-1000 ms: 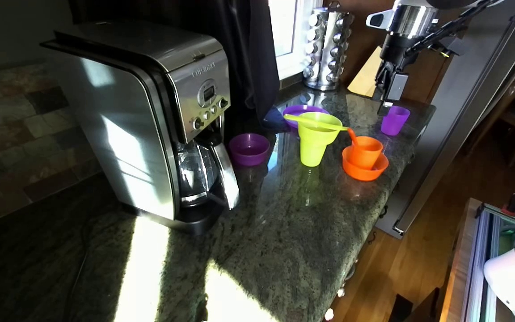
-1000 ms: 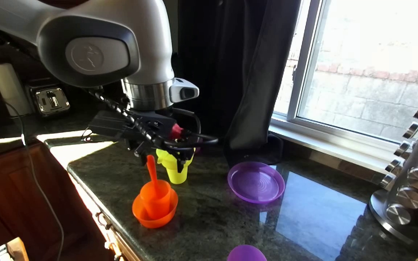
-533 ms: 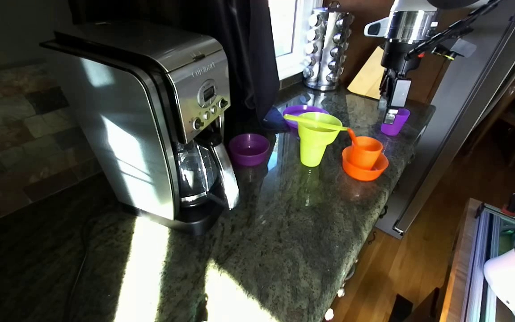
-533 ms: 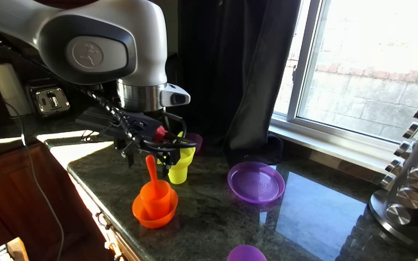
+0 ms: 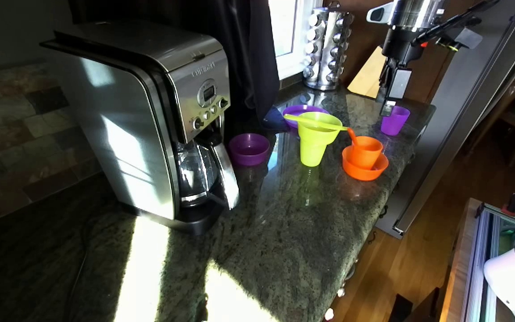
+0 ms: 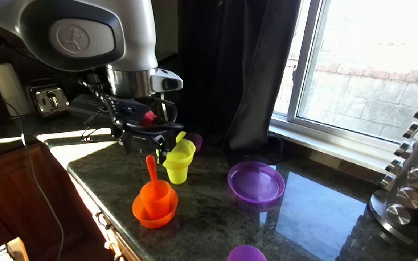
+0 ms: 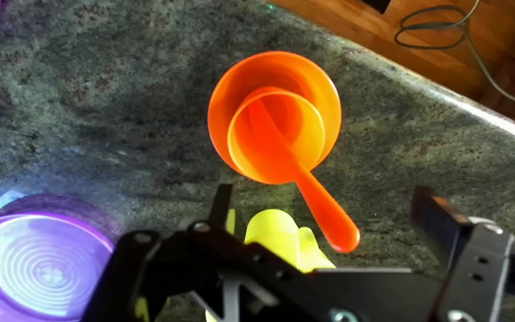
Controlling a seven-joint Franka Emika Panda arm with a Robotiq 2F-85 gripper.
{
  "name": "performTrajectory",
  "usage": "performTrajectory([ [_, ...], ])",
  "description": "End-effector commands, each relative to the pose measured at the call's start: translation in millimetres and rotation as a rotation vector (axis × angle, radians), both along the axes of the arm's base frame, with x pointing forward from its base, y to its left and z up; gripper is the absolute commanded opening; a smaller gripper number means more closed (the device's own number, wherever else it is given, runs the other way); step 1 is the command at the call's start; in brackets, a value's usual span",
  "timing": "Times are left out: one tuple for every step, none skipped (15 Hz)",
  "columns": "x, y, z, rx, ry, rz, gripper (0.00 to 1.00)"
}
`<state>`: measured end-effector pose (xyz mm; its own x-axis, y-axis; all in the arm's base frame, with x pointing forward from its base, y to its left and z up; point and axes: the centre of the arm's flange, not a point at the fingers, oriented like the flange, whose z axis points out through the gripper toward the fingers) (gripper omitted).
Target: Put the orange cup and the orange knife in the bowl
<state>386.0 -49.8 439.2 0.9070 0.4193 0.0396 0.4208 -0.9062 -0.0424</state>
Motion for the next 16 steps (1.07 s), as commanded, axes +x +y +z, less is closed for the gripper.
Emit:
performTrajectory([
  [-15,6,16,0.010,-0.067,-0.034,1.00],
  [-16,6,20,0.008,-0.076,-0.038,1.00],
  [-18,6,24,0.008,-0.089,-0.045,1.00],
  [-19,6,27,0.010,-0.100,-0.052,1.00],
  [-21,5,30,0.011,-0.108,-0.057,1.00],
  [-22,5,33,0.013,-0.115,-0.056,1.00],
  [-23,4,34,0.016,-0.120,-0.053,1.00],
  [-23,3,36,0.032,-0.130,-0.039,1.00],
  [-12,2,38,0.009,-0.099,-0.038,1.00],
  [-13,1,40,0.012,-0.104,-0.037,1.00],
  [-14,1,41,0.014,-0.107,-0.038,1.00],
  [-14,1,42,0.015,-0.109,-0.038,1.00],
  [-14,1,42,0.015,-0.109,-0.037,1.00],
  [-14,1,41,0.016,-0.109,-0.037,1.00],
  [-14,1,41,0.016,-0.109,-0.037,1.00],
  [-14,1,41,0.016,-0.109,-0.037,1.00],
])
